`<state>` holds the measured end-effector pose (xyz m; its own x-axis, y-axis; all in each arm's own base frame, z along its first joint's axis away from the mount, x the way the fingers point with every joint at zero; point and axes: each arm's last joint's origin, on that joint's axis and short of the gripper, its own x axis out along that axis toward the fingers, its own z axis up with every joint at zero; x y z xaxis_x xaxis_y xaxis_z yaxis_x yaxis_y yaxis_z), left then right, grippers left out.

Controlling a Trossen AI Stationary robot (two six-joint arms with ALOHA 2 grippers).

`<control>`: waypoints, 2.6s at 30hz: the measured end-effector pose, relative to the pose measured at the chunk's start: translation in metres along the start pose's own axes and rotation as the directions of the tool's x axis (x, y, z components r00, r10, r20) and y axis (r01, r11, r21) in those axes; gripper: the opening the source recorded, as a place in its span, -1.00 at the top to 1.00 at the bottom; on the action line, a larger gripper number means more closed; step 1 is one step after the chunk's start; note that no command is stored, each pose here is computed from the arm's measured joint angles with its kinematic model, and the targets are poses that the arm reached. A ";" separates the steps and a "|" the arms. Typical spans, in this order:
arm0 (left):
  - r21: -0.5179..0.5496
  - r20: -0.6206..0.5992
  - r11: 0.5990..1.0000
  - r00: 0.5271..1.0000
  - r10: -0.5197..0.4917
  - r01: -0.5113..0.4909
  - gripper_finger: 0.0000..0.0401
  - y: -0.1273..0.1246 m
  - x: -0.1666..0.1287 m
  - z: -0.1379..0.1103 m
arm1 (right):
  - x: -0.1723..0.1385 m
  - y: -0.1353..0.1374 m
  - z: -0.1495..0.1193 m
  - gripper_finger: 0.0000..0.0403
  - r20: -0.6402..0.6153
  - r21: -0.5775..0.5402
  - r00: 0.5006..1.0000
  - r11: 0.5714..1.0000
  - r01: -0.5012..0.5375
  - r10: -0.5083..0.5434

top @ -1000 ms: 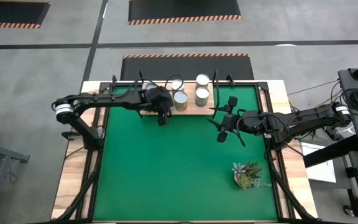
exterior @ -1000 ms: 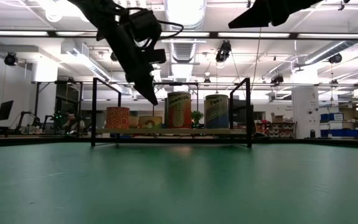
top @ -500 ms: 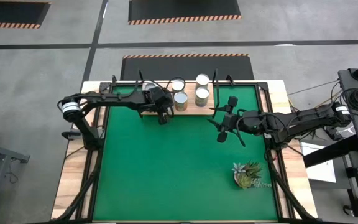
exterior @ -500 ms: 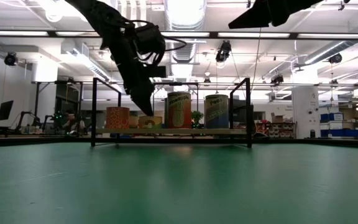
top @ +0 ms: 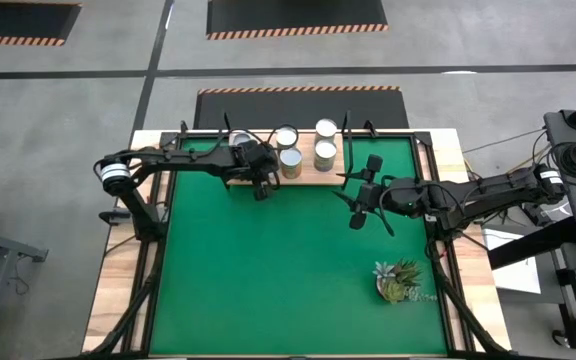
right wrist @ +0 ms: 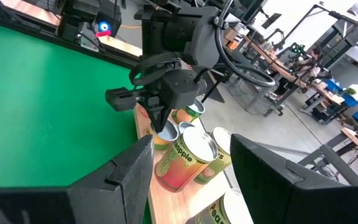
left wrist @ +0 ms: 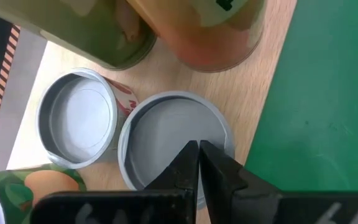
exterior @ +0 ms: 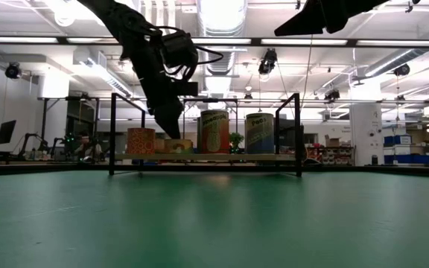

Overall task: Pick and place cans onto a shelf
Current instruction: Adjust the canned goods on the shelf

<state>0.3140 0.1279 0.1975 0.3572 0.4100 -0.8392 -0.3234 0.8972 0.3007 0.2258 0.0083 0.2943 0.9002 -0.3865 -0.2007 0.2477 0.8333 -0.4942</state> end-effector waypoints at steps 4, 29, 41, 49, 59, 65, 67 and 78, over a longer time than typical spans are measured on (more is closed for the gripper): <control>-0.001 0.004 1.000 1.000 0.000 0.000 1.00 0.000 0.000 0.000 | 0.000 0.000 0.000 0.01 0.000 0.000 1.000 1.000 0.000 0.000; 0.043 0.250 0.988 0.959 0.133 -0.148 1.00 0.037 -0.044 0.035 | 0.000 0.000 0.000 0.01 -0.002 0.000 1.000 1.000 0.006 -0.006; 0.038 0.138 0.987 0.979 0.149 -0.156 1.00 0.063 -0.026 0.040 | 0.000 0.000 -0.001 0.01 -0.009 -0.006 1.000 1.000 0.004 -0.004; 0.048 0.114 0.987 0.983 0.146 -0.153 1.00 0.063 -0.003 0.048 | -0.001 0.000 -0.001 0.01 -0.009 -0.007 1.000 1.000 0.004 -0.005; 0.022 0.119 0.988 0.982 0.148 -0.152 1.00 0.067 -0.002 0.063 | -0.001 0.000 -0.001 0.01 -0.011 -0.009 1.000 1.000 0.003 -0.004; 0.001 0.068 0.991 0.989 0.130 -0.131 1.00 0.065 -0.003 0.057 | -0.001 0.000 -0.002 0.01 -0.020 -0.014 1.000 1.000 0.000 0.000; -0.005 0.044 0.993 0.992 0.119 -0.119 1.00 0.062 -0.004 0.055 | -0.001 0.000 -0.002 0.01 -0.023 -0.014 1.000 1.000 -0.002 0.001; 0.056 0.079 0.997 0.995 -0.060 0.056 1.00 0.032 -0.012 0.061 | -0.001 0.000 -0.002 0.01 -0.024 -0.014 1.000 1.000 -0.002 0.002</control>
<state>0.3526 0.1612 0.2449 0.4438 0.3671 -0.8175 -0.2537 0.9264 0.2783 0.2245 0.0080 0.2924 0.8918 -0.3944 -0.2216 0.2408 0.8285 -0.5056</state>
